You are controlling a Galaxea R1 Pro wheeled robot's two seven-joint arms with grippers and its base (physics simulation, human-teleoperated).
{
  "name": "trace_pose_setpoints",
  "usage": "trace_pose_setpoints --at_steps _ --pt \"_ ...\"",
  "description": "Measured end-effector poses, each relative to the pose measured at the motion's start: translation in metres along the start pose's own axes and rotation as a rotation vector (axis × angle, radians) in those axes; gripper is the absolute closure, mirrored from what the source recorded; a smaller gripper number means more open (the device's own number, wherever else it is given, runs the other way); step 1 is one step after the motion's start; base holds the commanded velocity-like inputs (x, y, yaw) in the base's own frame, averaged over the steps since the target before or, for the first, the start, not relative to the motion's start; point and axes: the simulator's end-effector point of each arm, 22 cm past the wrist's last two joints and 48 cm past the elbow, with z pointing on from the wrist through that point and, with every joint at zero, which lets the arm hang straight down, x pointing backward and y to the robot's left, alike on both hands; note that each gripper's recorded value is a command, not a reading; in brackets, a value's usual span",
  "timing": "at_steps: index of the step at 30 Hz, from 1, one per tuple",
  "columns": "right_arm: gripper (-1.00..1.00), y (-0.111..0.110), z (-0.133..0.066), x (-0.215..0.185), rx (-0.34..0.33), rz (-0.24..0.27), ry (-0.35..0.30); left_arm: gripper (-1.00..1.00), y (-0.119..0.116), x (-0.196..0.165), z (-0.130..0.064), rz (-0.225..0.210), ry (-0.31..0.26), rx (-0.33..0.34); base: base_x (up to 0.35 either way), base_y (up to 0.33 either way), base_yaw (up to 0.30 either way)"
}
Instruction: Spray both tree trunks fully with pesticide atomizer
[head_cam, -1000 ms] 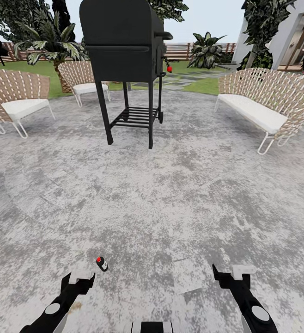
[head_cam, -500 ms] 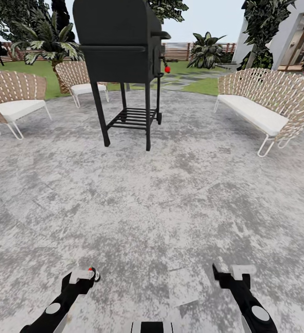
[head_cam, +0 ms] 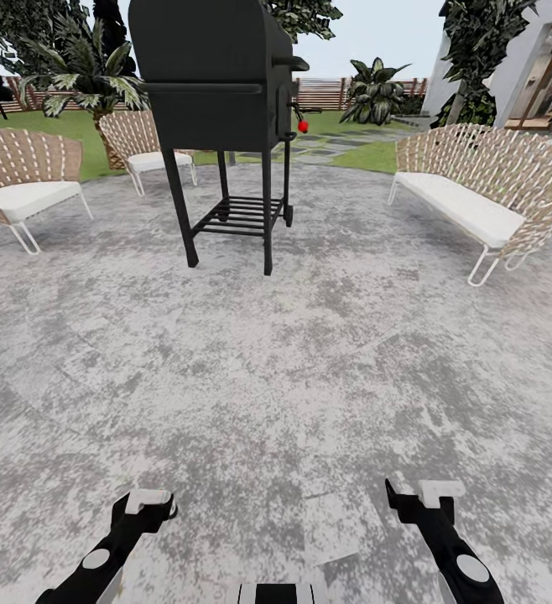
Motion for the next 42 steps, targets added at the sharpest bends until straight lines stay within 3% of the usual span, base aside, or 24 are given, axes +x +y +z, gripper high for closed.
trace_pose_setpoints --at_steps 7,17,42 --pt "-1.0 0.0 0.0 0.0 -0.001 0.0 0.0 -1.0 0.0 -0.009 0.0 0.001 -0.044 0.0 0.004 -0.002 0.0" --pt "-1.0 0.0 0.006 0.025 0.002 -0.004 0.049 -1.0 -0.001 0.004 0.005 0.005 -0.062 0.001 0.0 0.0 0.0" --pt "-1.0 0.004 0.015 0.091 -0.005 -0.018 0.176 -1.0 -0.006 0.069 0.016 0.006 0.043 0.008 0.0 0.0 0.0"
